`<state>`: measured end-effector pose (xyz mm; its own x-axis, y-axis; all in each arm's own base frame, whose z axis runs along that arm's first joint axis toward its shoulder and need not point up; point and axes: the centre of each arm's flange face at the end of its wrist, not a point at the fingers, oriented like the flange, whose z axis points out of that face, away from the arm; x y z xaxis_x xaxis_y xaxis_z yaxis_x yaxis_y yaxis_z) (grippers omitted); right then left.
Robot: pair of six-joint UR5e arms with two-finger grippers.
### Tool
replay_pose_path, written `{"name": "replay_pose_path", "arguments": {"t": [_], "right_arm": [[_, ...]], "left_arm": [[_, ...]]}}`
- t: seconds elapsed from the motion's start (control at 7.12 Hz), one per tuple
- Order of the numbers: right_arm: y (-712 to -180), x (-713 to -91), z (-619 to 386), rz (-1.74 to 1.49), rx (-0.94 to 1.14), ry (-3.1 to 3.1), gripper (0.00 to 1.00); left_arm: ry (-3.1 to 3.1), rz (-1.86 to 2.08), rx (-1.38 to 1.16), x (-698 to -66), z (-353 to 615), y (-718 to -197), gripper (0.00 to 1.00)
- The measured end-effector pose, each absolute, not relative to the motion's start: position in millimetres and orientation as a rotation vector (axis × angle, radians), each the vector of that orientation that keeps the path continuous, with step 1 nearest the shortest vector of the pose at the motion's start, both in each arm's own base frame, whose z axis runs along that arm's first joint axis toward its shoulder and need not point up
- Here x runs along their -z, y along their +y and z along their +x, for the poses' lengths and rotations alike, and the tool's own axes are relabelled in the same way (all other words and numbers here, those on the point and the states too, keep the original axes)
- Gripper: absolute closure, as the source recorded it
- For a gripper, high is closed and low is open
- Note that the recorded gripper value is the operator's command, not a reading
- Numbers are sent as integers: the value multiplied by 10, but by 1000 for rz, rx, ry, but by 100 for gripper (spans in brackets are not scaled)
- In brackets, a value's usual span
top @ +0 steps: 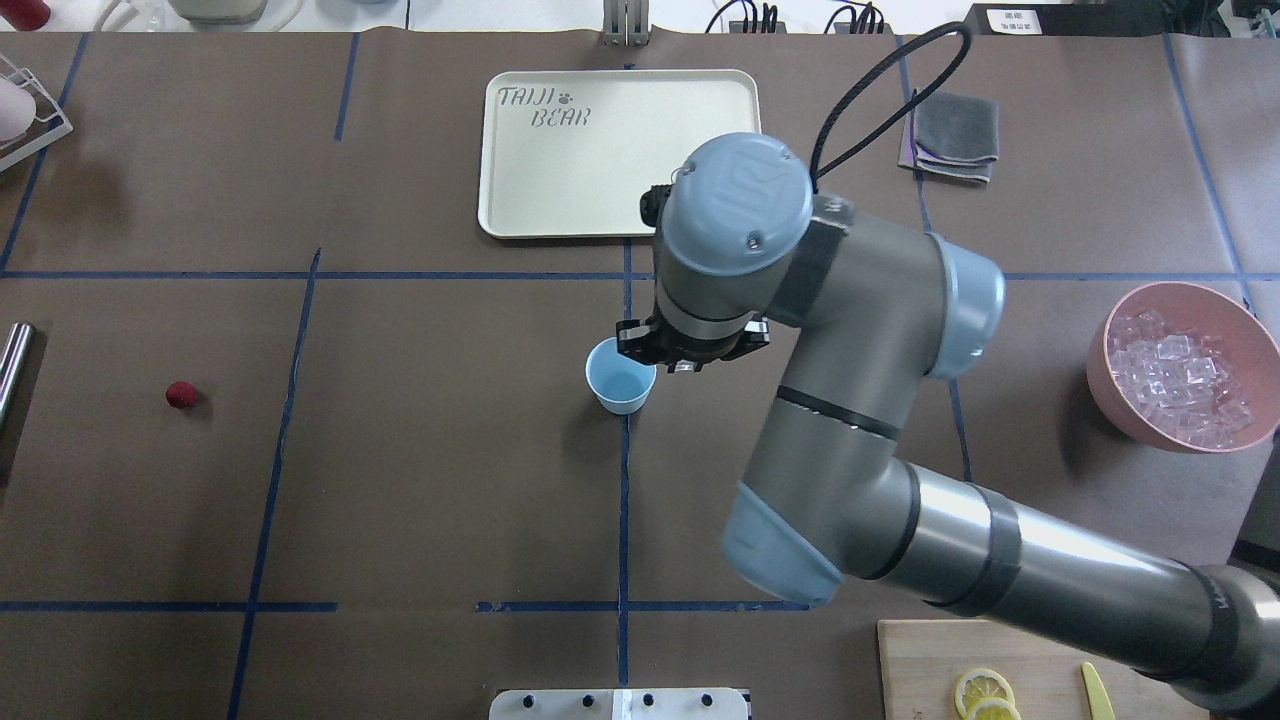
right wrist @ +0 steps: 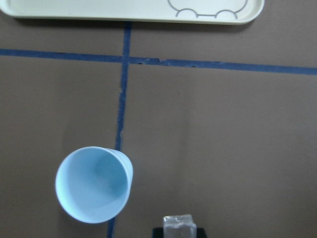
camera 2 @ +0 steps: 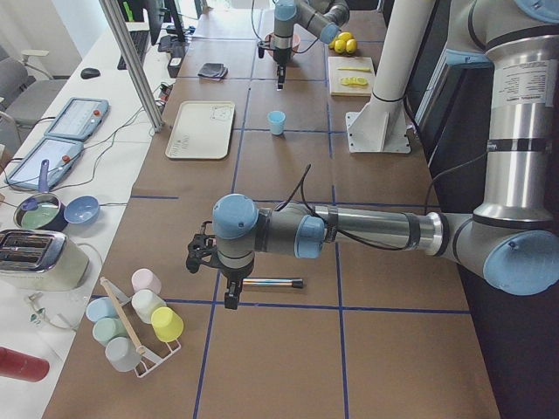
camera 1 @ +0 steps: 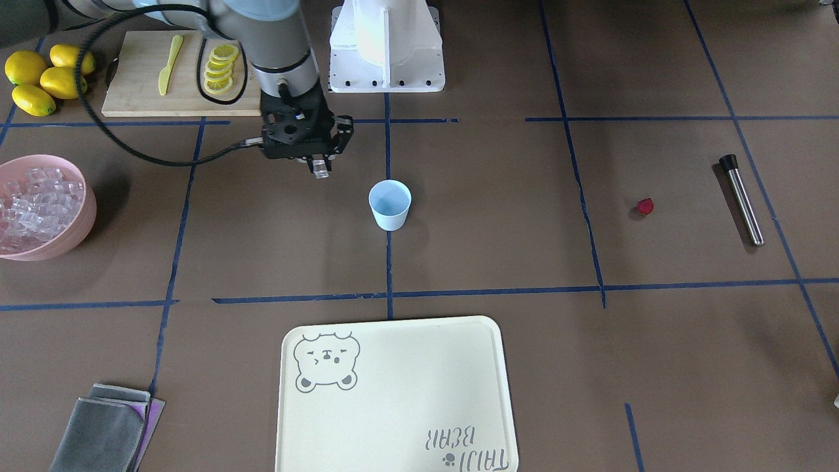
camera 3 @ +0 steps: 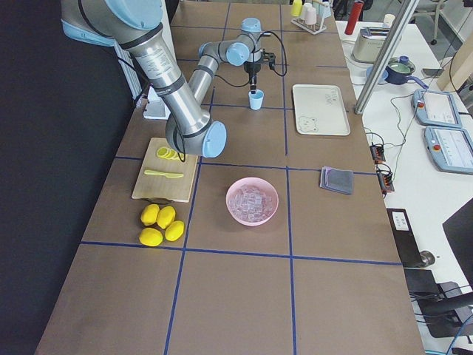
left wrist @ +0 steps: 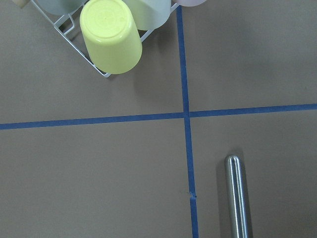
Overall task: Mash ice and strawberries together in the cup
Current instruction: 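Lift the ice cube and carry it over the light-blue cup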
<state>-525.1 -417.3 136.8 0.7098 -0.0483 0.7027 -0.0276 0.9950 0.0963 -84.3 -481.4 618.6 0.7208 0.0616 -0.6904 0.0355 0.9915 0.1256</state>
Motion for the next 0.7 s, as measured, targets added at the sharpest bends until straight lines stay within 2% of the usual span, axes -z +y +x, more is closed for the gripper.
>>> {"name": "replay_pose_path", "arguments": {"t": [0.28, 0.7], "right_arm": [[-4134, -1152, -5742, 95, 2, -754, 99], [-4204, -1150, -5923, 112, -5, -749, 97]], "left_arm": [[765, 133, -15, -6192, -844, -4814, 0], [764, 133, -15, -6192, -845, -4815, 0]]}}
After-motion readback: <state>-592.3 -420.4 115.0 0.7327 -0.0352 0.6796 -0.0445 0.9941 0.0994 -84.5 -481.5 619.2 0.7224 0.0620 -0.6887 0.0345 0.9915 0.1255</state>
